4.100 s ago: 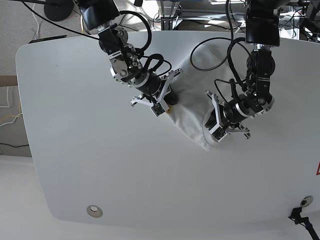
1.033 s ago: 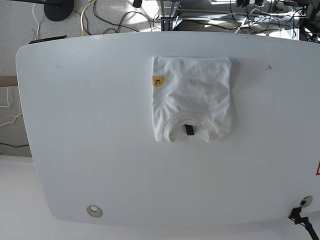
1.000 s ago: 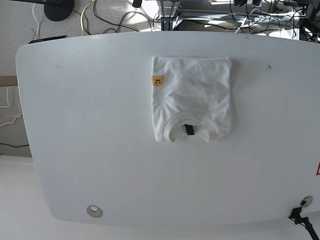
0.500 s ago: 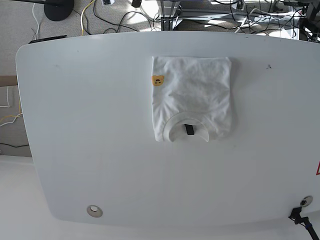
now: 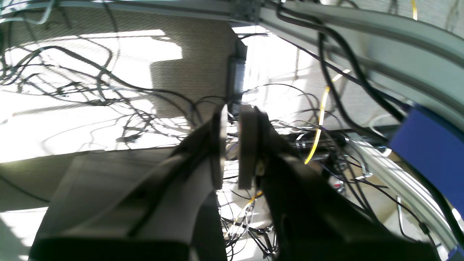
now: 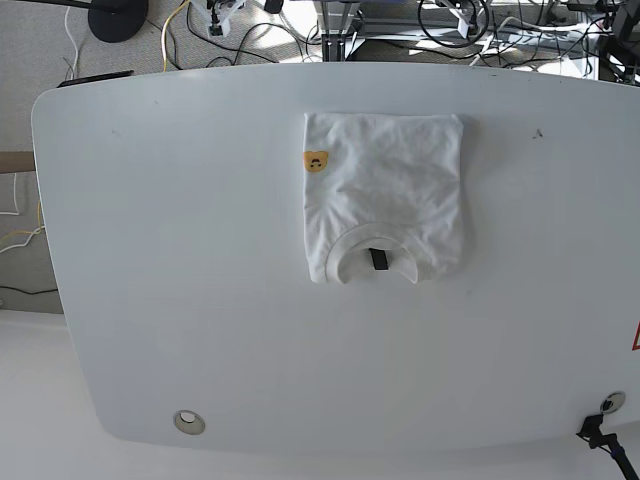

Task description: Fold the T-shirt properly

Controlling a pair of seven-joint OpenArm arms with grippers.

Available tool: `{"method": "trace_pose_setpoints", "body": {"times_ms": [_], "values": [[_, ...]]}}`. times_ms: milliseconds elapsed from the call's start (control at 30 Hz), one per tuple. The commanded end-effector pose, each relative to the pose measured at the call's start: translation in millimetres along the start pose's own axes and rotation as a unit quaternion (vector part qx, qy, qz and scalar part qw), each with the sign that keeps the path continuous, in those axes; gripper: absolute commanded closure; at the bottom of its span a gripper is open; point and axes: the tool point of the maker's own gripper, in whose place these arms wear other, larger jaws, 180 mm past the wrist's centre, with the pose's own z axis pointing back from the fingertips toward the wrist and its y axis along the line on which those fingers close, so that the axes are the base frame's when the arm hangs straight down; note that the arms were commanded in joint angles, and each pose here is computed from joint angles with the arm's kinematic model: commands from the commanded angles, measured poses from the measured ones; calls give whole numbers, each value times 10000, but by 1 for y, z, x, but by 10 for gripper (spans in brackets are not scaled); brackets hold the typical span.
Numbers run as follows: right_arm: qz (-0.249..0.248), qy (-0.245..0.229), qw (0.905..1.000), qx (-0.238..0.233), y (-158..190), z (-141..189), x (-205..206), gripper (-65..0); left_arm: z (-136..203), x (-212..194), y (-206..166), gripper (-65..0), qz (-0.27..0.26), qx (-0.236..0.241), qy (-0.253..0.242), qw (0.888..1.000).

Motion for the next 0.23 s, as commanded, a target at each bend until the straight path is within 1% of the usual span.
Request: {"method": "trace_pose_setpoints", "body": {"times_ms": [0,100,167,200], "values": [[-63,65,10000,-25,-4,-1,-5,0,-1,-6,4,-42,-187,104,176,9996],[-107,120,9999,-12,-2,-5,-2,0,-4,-8,-1,-44,-328,94,334,9989],[-125,140,9998,-5,-1,-6,0,0,-6,4,-3,-44,-339,75,260,9991],[-137,154,9998,2,0,-7,0,0,-6,4,-1,-44,-348,136,312,9988]]}}
